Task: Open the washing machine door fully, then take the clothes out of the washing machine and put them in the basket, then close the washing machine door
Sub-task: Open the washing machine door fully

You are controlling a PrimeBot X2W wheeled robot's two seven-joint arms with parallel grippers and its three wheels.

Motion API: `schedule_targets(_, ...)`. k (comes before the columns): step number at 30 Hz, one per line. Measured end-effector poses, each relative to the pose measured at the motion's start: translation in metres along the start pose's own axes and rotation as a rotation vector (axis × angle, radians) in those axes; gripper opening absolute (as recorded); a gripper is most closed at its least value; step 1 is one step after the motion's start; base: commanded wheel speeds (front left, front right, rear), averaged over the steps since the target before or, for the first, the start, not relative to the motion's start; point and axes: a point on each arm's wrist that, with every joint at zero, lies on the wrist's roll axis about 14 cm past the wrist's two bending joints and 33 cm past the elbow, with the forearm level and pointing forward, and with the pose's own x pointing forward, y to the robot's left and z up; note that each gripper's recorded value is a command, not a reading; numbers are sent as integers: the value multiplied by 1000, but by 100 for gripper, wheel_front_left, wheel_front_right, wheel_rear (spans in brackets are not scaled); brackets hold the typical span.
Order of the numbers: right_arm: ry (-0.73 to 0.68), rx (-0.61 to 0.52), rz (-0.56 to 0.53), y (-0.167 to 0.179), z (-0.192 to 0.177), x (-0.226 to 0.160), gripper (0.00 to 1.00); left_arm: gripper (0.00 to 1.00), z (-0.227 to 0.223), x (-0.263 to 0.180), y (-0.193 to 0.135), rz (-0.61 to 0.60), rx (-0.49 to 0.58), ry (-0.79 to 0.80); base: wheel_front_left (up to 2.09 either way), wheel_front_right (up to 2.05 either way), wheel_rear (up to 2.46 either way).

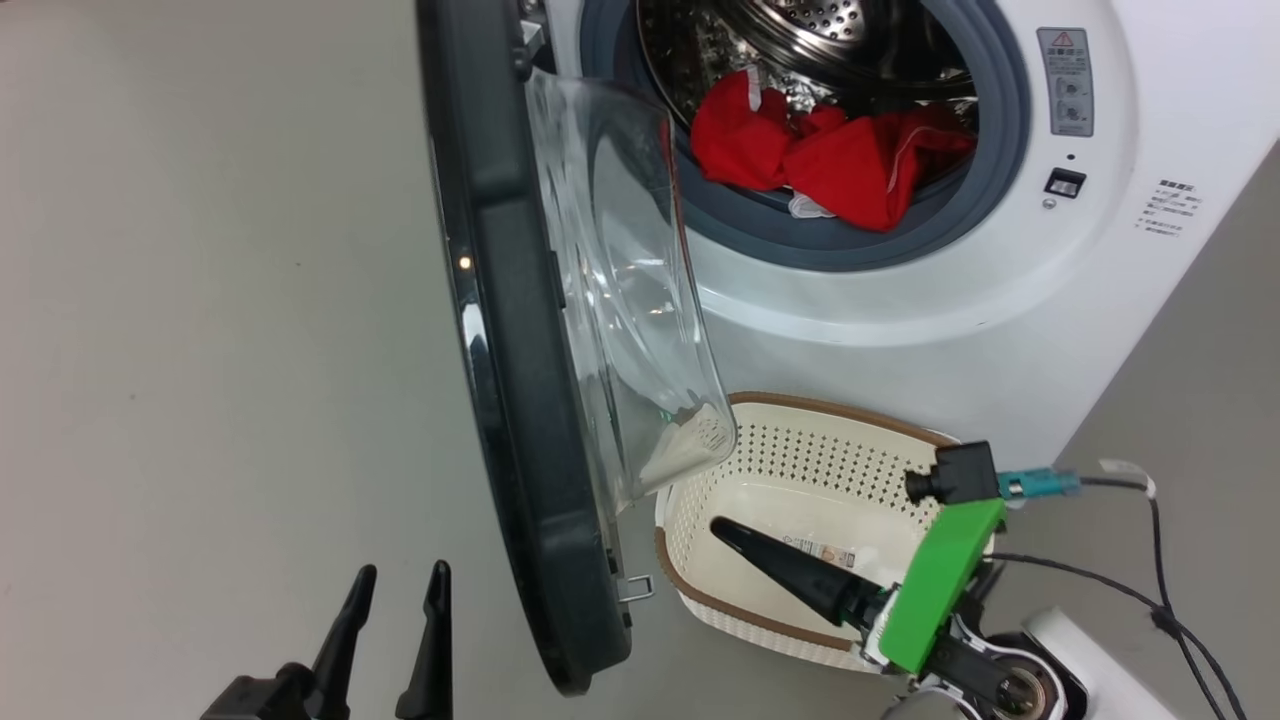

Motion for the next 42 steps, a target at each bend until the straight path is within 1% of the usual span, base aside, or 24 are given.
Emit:
schedule_targets(6,-85,-12,-90,-26,6,-20,100,100,1,2,-3,-15,1,-5,0,0,0)
schedule_targets(12,-148,-56,-185,-51,9,-41,100,100,-4,-1,-2,-15,-1,9,0,0,0)
schedule_targets(20,-329,-138,-265,-69,41,-68,100,100,-3,2,-4,-25,-3,7,0,0,0)
schedule_targets(27,-443,-306,-334,-81,55,-90,100,100,-4,4,-7,-34,-4,7,0,0,0)
schedule_targets(33,-426,-449,-363,-85,57,-97,100,100,-4,5,-8,-37,-5,7,0,0,0)
schedule_targets(42,-509,-696,-408,-75,93,-111,100,100,-6,7,-9,-40,-3,13,0,0,0)
